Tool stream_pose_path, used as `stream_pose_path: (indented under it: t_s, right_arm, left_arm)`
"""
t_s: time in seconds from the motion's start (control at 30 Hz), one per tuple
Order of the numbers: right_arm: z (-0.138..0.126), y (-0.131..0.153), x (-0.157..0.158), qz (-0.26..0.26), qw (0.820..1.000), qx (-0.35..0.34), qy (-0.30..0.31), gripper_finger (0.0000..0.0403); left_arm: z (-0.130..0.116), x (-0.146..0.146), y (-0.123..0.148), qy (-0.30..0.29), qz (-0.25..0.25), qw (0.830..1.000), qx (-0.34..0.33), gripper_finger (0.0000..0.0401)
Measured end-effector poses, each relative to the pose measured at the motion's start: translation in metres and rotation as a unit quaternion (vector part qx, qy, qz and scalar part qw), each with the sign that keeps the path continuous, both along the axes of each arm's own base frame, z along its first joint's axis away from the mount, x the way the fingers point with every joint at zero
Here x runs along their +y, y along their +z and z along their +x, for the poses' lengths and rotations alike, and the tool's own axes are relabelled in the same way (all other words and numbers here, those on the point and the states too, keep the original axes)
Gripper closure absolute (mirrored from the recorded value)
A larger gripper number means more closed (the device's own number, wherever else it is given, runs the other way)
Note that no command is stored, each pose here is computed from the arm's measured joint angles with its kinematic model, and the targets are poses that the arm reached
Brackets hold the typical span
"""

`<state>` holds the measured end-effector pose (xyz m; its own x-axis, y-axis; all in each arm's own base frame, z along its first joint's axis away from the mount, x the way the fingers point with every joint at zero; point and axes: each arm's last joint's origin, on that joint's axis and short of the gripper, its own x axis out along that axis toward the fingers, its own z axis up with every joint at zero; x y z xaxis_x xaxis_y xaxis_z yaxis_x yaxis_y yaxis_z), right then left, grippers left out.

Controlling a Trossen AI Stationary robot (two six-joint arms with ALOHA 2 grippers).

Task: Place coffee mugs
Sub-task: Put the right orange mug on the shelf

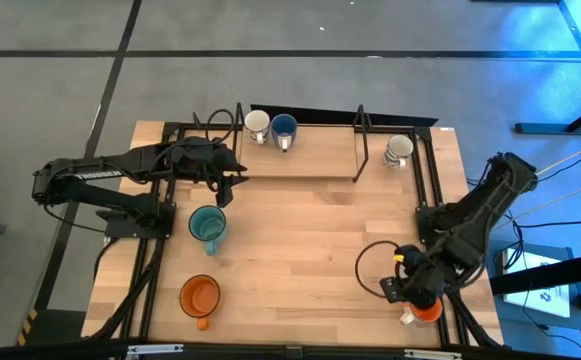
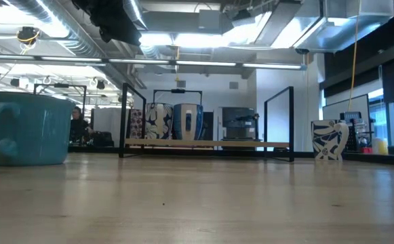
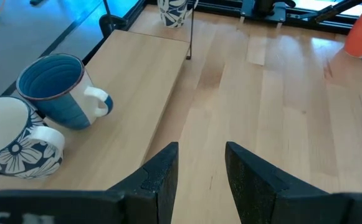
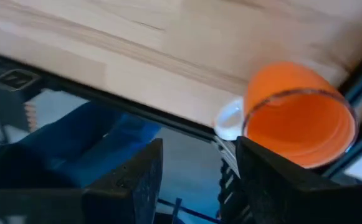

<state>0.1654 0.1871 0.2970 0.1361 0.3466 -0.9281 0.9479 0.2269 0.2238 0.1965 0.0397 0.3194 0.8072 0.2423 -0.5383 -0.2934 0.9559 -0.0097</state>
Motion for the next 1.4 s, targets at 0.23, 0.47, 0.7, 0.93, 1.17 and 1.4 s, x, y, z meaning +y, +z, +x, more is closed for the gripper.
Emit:
stream_pose_path:
  t_s: [0.23,0.47,0.7,0.93,1.17,1.4]
  right_arm:
    - [-0.005,-0.028,0.018,0.003,0.994,0.106,-0.019,0.0217]
    - [-0.002,-0.062,0.022,-0.035,0.990,0.132,-0.016,0.0217]
    - [0.000,-0.090,0.025,-0.041,0.988,0.149,-0.019,0.0218]
    - [0.004,-0.099,0.028,-0.061,0.987,0.144,-0.023,0.0275]
    - [0.005,-0.100,0.028,-0.063,0.988,0.140,-0.019,0.0355]
    - [0.012,-0.097,0.024,-0.082,0.991,0.108,0.004,0.0392]
  left_arm:
    - [0.000,0.000,0.000,0.000,0.000,1.000,0.000,0.0275]
    - [0.000,0.000,0.000,-0.004,0.006,1.000,0.002,0.0275]
    - [0.000,0.000,0.000,-0.007,0.011,1.000,0.004,0.0275]
    - [0.000,0.000,0.000,-0.009,0.014,1.000,0.004,0.0275]
    - [0.000,0.000,0.000,-0.014,0.021,1.000,0.007,0.0275]
    - [0.000,0.000,0.000,-0.014,0.021,1.000,0.007,0.0275]
